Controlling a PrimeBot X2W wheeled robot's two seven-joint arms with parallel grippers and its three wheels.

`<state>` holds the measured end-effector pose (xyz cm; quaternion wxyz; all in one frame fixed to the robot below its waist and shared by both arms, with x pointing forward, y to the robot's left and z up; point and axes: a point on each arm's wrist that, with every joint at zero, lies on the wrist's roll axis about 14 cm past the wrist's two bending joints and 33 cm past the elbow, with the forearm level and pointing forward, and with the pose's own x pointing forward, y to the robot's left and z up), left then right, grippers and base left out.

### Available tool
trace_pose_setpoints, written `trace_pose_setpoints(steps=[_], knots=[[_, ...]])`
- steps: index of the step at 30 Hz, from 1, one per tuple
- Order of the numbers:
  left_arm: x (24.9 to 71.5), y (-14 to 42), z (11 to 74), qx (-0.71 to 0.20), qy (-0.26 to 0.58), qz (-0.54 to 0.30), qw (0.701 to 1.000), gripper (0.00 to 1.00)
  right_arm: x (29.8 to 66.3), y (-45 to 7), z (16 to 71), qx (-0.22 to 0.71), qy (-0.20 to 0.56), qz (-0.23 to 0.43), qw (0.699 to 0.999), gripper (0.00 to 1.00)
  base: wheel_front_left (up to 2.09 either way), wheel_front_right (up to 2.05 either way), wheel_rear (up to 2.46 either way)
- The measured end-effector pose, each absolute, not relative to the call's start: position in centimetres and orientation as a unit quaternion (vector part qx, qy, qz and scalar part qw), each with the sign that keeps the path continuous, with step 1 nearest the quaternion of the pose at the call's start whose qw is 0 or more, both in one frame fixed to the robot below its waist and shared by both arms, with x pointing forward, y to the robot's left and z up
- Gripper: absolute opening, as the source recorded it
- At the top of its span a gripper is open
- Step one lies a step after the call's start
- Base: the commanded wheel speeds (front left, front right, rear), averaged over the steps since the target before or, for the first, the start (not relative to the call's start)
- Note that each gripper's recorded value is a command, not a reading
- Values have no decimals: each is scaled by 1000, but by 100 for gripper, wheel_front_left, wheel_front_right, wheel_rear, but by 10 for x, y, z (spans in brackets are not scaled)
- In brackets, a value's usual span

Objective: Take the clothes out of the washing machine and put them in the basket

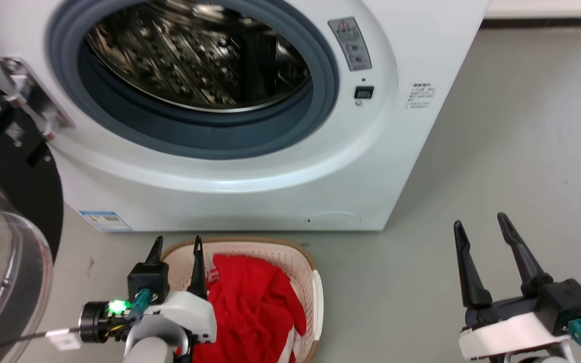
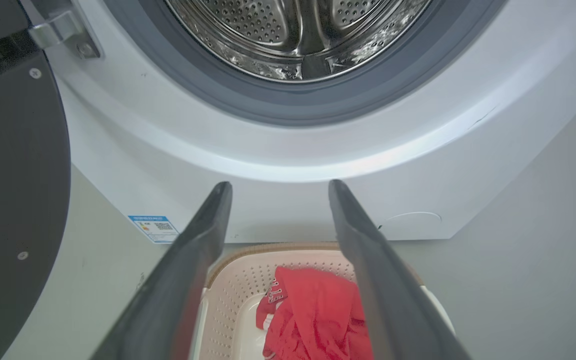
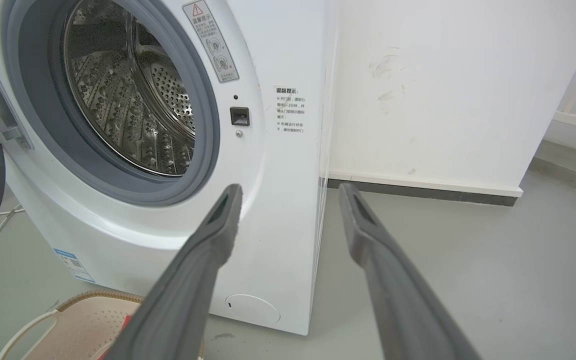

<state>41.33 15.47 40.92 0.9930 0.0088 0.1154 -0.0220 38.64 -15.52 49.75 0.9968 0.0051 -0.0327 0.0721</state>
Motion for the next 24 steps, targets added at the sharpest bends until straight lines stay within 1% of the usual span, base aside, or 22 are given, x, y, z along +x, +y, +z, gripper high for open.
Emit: trace_pose_setpoints(steps=[6,12,15,24], knots=[[400,171,465,7,26,15,1000,100,374,-152,509,7,-47,77,996,100,0,0,0],[383,182,502,6,-34,41,999,100,364,-154,515,8,-55,75,996,100,0,0,0],[372,185,508,7,-42,45,998,100,357,-154,516,7,-57,74,996,100,0,0,0],[348,190,501,11,-33,50,998,100,341,-157,520,9,-62,69,996,100,0,0,0]])
